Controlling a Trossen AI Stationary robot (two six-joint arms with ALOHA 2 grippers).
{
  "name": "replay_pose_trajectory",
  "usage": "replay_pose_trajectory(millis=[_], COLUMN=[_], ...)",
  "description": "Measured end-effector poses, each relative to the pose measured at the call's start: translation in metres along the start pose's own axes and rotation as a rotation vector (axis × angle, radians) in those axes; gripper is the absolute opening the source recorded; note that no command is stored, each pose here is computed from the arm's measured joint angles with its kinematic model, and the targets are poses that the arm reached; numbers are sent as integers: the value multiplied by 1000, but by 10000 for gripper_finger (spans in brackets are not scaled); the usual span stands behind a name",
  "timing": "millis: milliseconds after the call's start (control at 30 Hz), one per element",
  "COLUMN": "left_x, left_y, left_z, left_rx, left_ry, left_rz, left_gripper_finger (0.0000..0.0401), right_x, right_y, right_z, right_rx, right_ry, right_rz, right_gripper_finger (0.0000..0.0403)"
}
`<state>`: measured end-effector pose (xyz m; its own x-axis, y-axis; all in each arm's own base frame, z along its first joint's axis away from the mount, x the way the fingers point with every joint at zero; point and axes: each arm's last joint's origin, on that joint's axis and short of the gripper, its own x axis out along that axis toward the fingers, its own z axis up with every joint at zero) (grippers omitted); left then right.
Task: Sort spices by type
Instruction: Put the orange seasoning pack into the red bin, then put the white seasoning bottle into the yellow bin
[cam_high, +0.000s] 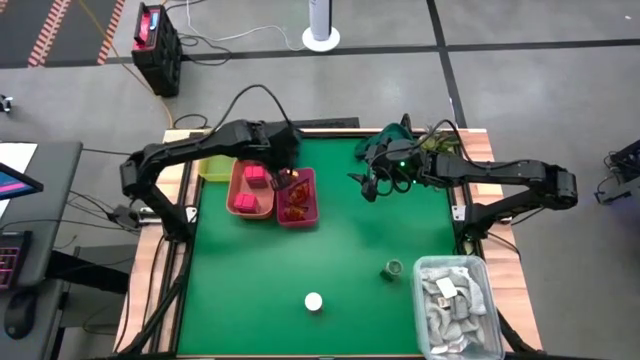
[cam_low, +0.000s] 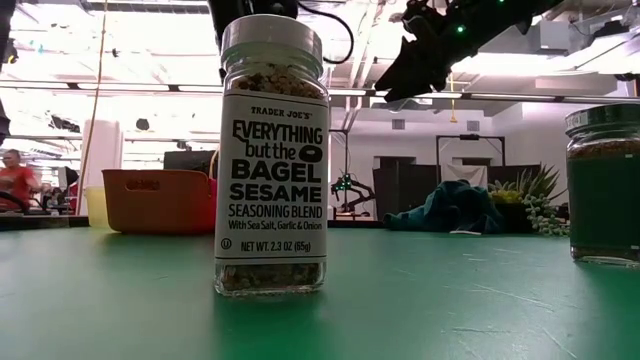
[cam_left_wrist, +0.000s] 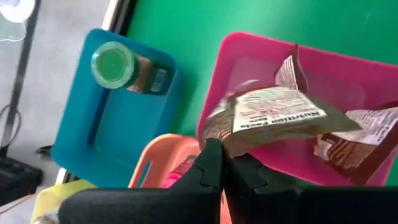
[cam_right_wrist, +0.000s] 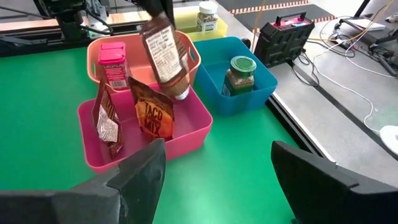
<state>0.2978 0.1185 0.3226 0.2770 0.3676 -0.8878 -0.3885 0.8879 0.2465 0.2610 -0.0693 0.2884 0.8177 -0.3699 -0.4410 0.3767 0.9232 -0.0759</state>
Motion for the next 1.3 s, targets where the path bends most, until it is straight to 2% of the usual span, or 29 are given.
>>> replay_pose_trajectory(millis=[200, 300, 633, 1067, 1300], left_x=[11, 23, 48, 47, 14], left_y=[-4, -8, -22, -23, -23], left_z=[-4, -12, -25, -21, -10], left_rx=[-5, -2, 14, 5, 85], left_ry=[10, 60, 80, 43, -78], left_rz=[-19, -46, -51, -34, 28], left_gripper_finger=[0, 0, 7, 122, 148], right_x=[0, 0, 0, 0, 0], right_y=[0, 0, 0, 0, 0], right_z=[0, 0, 0, 0, -1], right_rx=[0, 0, 3, 2, 1], right_ry=[2, 2, 2, 4, 10], right_rz=[0, 0, 0, 0, 0], right_gripper_finger=[317, 317, 317, 317, 317])
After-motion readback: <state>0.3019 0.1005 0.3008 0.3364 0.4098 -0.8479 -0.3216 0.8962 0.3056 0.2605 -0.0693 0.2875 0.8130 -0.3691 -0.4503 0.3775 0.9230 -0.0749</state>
